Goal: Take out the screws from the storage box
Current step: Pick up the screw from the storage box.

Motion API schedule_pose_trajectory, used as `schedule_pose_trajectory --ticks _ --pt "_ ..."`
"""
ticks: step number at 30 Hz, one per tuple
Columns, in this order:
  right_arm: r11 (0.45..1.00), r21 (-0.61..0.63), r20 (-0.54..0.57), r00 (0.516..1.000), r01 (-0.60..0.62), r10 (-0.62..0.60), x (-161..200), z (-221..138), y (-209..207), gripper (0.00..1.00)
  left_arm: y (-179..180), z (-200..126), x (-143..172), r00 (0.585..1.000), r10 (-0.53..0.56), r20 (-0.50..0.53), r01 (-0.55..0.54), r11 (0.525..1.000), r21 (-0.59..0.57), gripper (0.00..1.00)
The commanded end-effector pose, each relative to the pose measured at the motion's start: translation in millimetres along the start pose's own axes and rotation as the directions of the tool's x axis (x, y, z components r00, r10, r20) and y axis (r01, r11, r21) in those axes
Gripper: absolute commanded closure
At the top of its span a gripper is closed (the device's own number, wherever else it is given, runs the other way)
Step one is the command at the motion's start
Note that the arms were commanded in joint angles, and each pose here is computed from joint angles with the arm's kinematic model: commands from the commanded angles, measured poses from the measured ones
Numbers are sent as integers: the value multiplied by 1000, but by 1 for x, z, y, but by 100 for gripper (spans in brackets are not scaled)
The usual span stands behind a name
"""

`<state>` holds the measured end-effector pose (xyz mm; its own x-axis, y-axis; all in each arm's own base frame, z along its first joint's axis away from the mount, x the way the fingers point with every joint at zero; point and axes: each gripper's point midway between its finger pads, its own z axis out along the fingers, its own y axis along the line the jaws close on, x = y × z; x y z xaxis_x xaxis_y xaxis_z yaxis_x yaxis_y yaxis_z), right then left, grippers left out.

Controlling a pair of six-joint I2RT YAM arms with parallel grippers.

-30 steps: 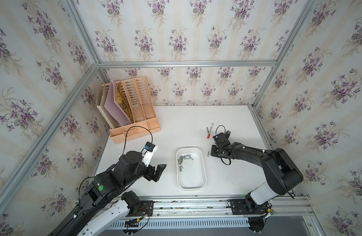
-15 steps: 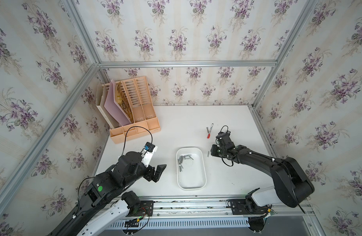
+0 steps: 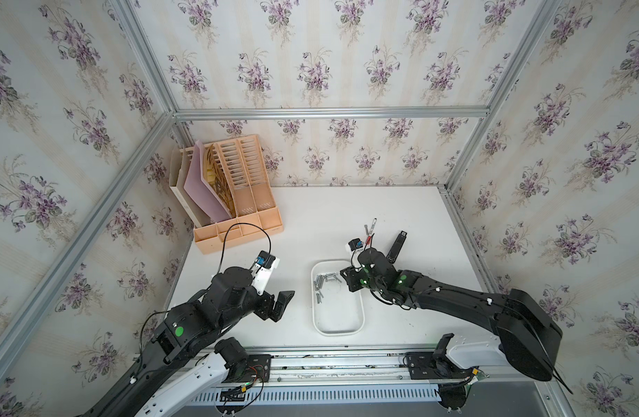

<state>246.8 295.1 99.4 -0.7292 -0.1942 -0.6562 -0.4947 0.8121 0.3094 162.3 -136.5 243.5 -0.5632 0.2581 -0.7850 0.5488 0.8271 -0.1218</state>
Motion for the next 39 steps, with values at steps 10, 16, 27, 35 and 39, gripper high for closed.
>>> schedule_pose_trajectory --ticks 10,16,27,35,39 --pt "982 -73 -199 963 173 -184 43 43 44 82 -2 -9 -8 998 6 57 -7 1000 13 1" --pt "973 -71 -247 941 221 -232 56 54 52 80 -4 -7 -7 999 6 42 -6 1000 22 1" --pt "970 -8 -314 921 241 -232 67 69 42 82 -3 -9 -8 999 5 51 -6 1000 19 1" --pt "970 -11 -331 914 244 -233 72 73 42 80 -3 -9 -8 999 5 51 -6 1000 18 1" --pt "968 15 -352 908 250 -229 75 77 37 82 -2 -11 -8 998 3 60 -4 1000 19 1"
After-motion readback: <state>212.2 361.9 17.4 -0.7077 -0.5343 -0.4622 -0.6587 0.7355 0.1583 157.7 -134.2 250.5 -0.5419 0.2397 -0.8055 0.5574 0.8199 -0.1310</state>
